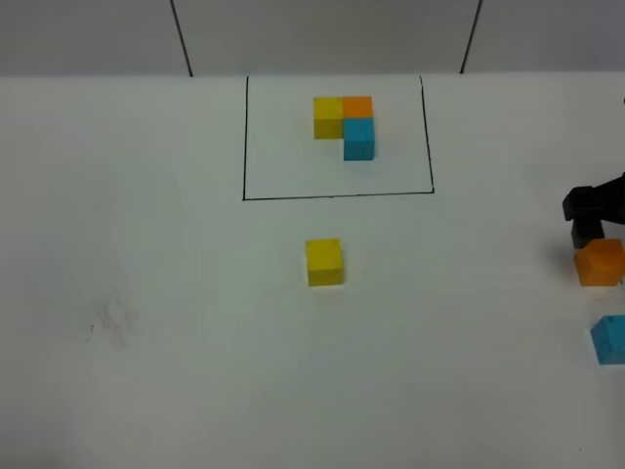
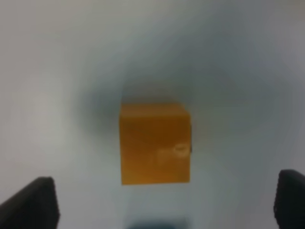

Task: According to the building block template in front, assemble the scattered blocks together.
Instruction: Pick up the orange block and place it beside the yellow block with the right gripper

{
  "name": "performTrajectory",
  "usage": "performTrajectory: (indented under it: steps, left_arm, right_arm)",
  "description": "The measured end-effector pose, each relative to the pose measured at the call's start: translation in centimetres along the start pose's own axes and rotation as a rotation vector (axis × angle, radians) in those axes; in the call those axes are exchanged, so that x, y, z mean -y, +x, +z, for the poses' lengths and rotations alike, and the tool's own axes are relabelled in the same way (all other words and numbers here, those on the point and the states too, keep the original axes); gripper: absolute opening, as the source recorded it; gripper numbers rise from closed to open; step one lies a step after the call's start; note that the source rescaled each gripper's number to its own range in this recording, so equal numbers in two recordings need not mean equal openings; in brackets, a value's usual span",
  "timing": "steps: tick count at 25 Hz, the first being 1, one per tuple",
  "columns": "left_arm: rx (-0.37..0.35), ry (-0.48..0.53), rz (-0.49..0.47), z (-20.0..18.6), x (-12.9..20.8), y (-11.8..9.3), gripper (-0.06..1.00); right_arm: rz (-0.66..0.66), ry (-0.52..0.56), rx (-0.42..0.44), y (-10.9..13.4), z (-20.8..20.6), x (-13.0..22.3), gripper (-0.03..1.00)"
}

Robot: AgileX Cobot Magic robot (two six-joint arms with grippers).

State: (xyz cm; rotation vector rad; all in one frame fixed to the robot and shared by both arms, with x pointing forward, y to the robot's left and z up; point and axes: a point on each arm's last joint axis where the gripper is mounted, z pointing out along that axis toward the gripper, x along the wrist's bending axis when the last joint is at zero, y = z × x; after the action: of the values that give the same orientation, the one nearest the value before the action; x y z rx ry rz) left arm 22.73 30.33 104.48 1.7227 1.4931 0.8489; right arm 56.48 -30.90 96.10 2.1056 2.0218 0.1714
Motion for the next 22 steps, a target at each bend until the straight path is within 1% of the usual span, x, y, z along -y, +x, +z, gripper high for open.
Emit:
performTrajectory:
  steps: [11, 14, 16, 17, 18, 19, 20, 21, 22]
  left_arm:
    - [0.0, 0.0, 0.0, 0.0, 0.0, 0.0, 0.68]
    - [0.0, 0.0, 0.0, 0.0, 0.0, 0.0, 0.68]
    - [0.0, 0.0, 0.0, 0.0, 0.0, 0.0, 0.68]
    - [0.0, 0.0, 0.0, 0.0, 0.0, 0.0, 0.68]
    - [0.0, 0.0, 0.0, 0.0, 0.0, 0.0, 0.68]
    - [0.0, 0.0, 0.0, 0.0, 0.0, 0.0, 0.68]
    - [0.0, 0.0, 0.0, 0.0, 0.0, 0.0, 0.68]
    - [0.0, 0.0, 0.0, 0.0, 0.0, 0.0, 0.68]
    - [0.0, 0.0, 0.0, 0.0, 0.0, 0.0, 0.68]
  right_arm:
    - [-0.008, 0.062, -0.002, -0.3, 4.8, -0.2, 0.85]
    - [-0.008, 0.064, -0.004, -0.3, 5.9, -0.2, 0.82]
    - [-0.009, 0.07, -0.005, -0.2, 6.4, -0.2, 0.73]
    - [-0.009, 0.075, -0.005, -0.2, 6.6, -0.2, 0.64]
    - [-0.009, 0.077, -0.005, -0.2, 6.6, -0.2, 0.52]
    - [-0.008, 0.079, -0.006, -0.2, 6.7, -0.1, 0.38]
    - [-0.008, 0.079, -0.006, -0.2, 6.7, -0.1, 0.25]
    - [-0.01, 0.077, -0.005, -0.2, 6.7, -0.2, 0.28]
    - [-0.012, 0.076, -0.005, -0.2, 6.7, -0.2, 0.27]
